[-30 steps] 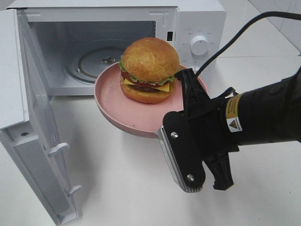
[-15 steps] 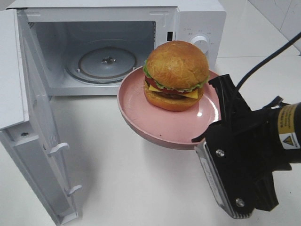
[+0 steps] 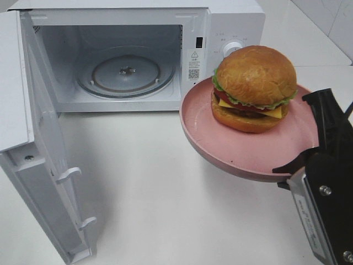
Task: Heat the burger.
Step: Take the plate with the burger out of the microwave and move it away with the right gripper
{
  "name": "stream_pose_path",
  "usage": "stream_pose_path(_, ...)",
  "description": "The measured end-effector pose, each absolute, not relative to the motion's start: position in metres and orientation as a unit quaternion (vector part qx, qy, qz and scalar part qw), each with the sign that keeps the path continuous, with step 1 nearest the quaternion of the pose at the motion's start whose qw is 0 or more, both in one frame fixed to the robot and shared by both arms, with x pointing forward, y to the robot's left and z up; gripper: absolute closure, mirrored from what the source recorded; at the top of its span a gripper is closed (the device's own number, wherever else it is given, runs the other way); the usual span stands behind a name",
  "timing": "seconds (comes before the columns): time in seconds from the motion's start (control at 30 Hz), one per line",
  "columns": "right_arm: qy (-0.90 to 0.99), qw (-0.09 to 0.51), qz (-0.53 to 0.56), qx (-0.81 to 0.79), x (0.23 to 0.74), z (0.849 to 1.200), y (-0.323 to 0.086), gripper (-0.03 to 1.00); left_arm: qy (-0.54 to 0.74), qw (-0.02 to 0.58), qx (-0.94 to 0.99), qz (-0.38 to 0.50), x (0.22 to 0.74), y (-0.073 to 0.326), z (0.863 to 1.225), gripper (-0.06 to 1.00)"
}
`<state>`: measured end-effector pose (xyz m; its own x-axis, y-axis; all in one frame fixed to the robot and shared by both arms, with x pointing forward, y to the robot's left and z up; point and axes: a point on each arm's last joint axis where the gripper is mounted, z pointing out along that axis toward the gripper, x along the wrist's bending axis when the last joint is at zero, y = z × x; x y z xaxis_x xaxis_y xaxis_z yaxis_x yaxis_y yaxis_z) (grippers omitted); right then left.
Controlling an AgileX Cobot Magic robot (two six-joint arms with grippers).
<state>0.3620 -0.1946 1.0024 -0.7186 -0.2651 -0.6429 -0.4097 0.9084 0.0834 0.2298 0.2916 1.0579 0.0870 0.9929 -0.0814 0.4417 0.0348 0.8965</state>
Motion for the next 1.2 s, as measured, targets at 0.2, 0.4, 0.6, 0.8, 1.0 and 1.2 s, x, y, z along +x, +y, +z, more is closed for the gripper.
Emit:
stream_pose_path(0.2, 0.922, 0.34, 0.096, -0.158, 0.358, 1.009, -0.206, 0.89, 0.588, 0.414, 0.61, 0.333, 0.23, 0.292, 1.058, 0.13)
stream_pose_path(0.4, 0.926, 0.35, 0.071, -0.123, 0.352, 1.016, -0.221, 0.89, 0.588, 0.414, 0.61, 0.333, 0.23, 0.292, 1.058, 0.13)
stream_pose_path(0.6, 0.931, 0.354, 0.057, -0.072, 0.347, 1.02, -0.233, 0.89, 0.588, 0.414, 0.61, 0.333, 0.23, 0.292, 1.058, 0.13)
stream_pose_path(0.8, 0.936, 0.351, 0.024, 0.024, 0.348, 1.019, -0.245, 0.89, 0.588, 0.414, 0.61, 0.333, 0.23, 0.292, 1.058, 0.13)
stream_pose_path(1.0, 0.927, 0.362, 0.017, 0.096, 0.349, 1.02, -0.251, 0.89, 0.588, 0.414, 0.61, 0.333, 0.23, 0.292, 1.058, 0.13)
stream_pose_path(1.2, 0.912, 0.365, 0.022, 0.184, 0.349, 1.021, -0.257, 0.89, 0.588, 0.414, 0.61, 0.333, 0.23, 0.292, 1.058, 0.13)
